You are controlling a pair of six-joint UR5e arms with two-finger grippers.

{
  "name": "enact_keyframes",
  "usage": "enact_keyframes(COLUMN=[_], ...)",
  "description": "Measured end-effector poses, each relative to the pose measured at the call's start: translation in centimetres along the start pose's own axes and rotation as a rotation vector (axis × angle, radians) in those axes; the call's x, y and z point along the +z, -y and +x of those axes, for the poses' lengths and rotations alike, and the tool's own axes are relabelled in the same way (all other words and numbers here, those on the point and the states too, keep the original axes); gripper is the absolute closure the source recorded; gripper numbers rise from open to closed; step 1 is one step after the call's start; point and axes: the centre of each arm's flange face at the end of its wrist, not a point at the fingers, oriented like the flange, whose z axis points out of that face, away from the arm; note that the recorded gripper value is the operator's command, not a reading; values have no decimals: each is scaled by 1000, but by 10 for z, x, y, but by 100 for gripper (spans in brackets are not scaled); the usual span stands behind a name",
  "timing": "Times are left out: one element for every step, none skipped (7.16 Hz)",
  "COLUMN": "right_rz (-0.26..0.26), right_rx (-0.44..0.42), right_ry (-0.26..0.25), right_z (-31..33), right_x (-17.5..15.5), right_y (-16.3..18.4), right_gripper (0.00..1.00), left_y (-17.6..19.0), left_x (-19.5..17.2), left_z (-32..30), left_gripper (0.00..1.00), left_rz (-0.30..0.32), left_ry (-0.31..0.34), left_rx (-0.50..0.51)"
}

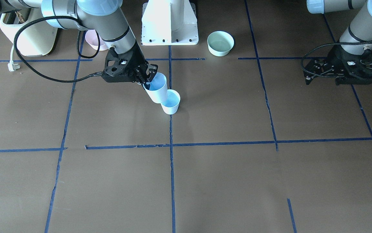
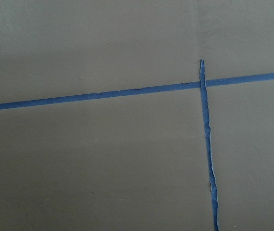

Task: Stack blue cups with both arms
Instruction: 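Lower the held cup into the center cup with the right gripper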

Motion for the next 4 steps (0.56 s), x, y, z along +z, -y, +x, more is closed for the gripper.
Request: enact_keyframes(right_rz=[-3, -6, -5, -2], right_rx=[-5, -9, -13, -15], right_ry=[-8, -17, -28, -40], right_z=[-12, -21, -27, -29], right_x=[3, 7, 14, 21], right_y=[-7, -13, -18, -21], right_gripper=[100, 100, 100, 99], left_y=[0, 0, 0, 0], left_x=[0, -1, 0, 0], left_z=[-1, -3, -5, -6], left_gripper=[0, 0, 0, 0], left_rz=[1, 0, 0, -1], left_ry=[0, 1, 3, 3], left_rx=[-2, -5, -8, -10])
